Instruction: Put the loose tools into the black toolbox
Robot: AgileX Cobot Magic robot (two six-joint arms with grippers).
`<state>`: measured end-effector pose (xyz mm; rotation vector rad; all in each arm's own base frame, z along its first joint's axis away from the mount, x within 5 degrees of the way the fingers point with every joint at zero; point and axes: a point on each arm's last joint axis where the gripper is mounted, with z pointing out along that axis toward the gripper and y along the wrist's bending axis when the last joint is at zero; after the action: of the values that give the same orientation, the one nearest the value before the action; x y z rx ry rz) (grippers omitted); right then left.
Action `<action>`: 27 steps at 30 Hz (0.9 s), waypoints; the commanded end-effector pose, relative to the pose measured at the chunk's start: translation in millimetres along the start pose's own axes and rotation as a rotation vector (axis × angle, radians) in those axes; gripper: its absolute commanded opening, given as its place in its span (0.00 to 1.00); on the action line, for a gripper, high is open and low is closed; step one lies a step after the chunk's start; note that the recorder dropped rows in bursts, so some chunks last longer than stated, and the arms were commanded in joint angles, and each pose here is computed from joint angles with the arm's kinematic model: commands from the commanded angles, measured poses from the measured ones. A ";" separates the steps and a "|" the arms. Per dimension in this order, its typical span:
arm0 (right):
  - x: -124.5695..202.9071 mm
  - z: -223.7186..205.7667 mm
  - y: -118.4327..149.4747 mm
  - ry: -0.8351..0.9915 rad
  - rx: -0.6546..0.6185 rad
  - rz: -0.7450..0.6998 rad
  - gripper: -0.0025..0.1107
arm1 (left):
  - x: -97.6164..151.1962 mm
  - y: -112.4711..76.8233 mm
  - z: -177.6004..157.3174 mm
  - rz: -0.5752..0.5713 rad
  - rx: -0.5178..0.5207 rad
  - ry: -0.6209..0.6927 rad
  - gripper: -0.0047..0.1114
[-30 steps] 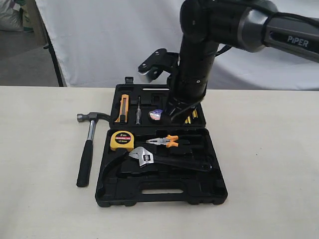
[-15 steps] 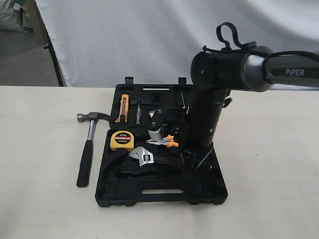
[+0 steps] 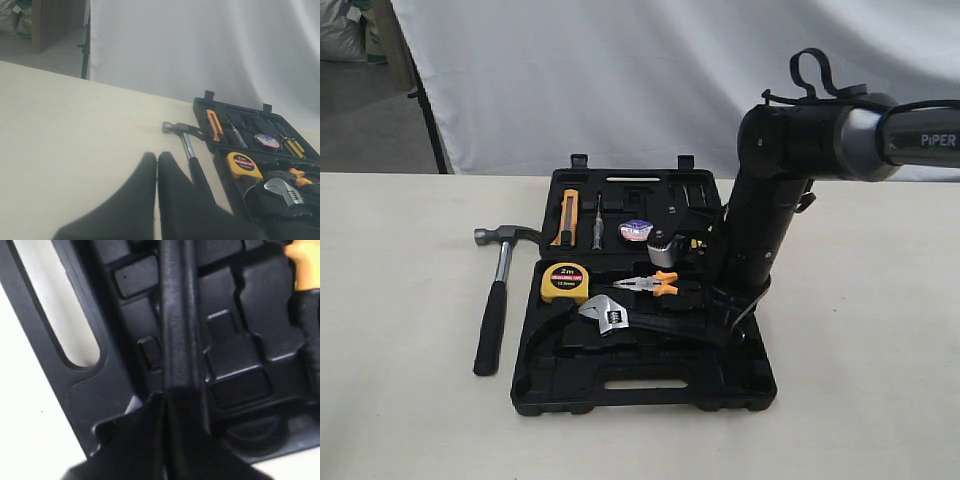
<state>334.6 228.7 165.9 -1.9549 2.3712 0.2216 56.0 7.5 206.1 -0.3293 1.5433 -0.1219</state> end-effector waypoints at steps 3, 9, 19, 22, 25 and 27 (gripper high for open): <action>-1.9 -1.0 1.8 -0.043 -0.034 0.000 0.03 | -2.1 0.9 -0.4 0.000 -0.021 -0.020 0.05; 3.1 5.5 -0.2 0.018 -0.034 -0.005 0.03 | -2.1 0.9 -0.4 0.000 -0.021 -0.020 0.05; 6.6 13.7 -10.5 0.061 0.053 0.046 0.03 | -2.1 0.9 -0.4 0.000 -0.021 -0.020 0.05; 5.4 14.1 -14.0 0.046 0.090 0.065 0.03 | -2.1 0.9 -0.4 0.000 -0.021 -0.020 0.05; 5.3 15.3 -14.6 0.046 0.094 0.066 0.03 | -2.1 0.9 -0.4 0.000 -0.021 -0.020 0.05; 5.3 15.3 -14.6 0.046 0.094 0.066 0.03 | -2.1 0.9 -0.4 0.000 -0.021 -0.020 0.05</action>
<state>344.4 225.3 151.5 -1.8655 2.4361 0.0986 56.0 7.5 206.1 -0.3293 1.5433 -0.1219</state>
